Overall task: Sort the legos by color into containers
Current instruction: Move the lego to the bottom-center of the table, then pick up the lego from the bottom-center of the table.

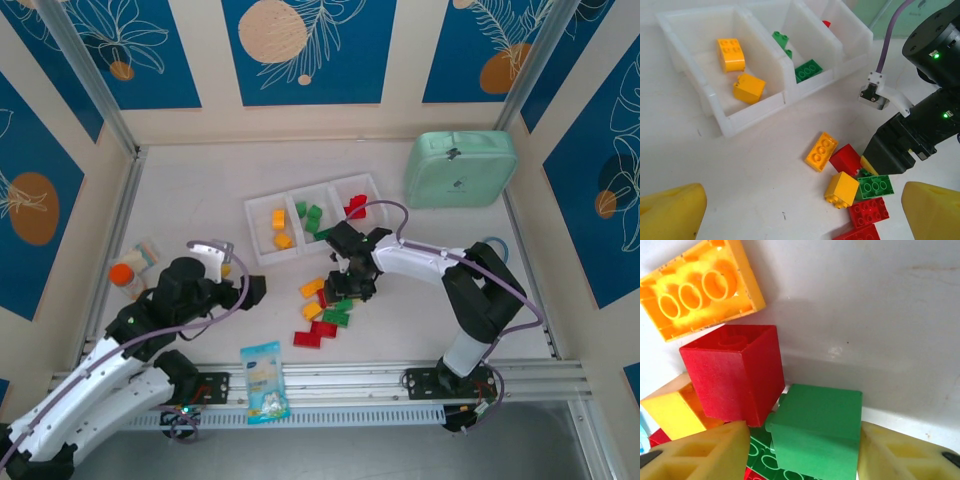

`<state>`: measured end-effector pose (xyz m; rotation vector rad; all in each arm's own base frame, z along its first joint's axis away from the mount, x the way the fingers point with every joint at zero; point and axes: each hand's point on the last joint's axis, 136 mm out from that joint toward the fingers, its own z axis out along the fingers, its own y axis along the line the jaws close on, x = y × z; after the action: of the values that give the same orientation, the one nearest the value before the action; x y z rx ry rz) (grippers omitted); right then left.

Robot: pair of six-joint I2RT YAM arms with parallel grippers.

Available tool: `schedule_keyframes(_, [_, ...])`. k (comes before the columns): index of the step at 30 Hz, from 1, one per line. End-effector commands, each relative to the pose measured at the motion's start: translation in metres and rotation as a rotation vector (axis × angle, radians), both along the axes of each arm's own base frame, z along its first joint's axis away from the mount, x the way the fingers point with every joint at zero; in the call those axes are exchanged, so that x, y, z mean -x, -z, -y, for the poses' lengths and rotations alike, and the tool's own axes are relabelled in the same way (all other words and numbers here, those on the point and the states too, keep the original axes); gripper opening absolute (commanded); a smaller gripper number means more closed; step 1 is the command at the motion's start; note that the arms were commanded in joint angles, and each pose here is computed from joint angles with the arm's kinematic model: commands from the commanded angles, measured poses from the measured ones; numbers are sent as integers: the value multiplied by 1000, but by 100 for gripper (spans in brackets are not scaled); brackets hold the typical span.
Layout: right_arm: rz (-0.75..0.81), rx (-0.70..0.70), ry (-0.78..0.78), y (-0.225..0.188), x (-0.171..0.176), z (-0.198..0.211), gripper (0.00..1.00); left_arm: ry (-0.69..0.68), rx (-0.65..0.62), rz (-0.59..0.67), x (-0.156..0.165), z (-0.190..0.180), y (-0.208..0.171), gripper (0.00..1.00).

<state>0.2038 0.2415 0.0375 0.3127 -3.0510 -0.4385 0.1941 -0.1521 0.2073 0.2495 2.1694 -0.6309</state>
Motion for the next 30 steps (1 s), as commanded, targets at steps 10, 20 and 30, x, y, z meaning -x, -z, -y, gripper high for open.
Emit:
schedule_keyframes(10, [59, 165, 47, 6, -13, 50, 51, -53, -72, -40, 4, -18, 21, 99])
schedule_keyframes(20, [54, 153, 52, 8, -12, 45, 62, -59, -100, -39, 8, -25, 10, 99])
schedule_keyframes(30, [68, 155, 44, 17, -19, 38, 57, -53, -121, -40, 14, -31, 2, 99])
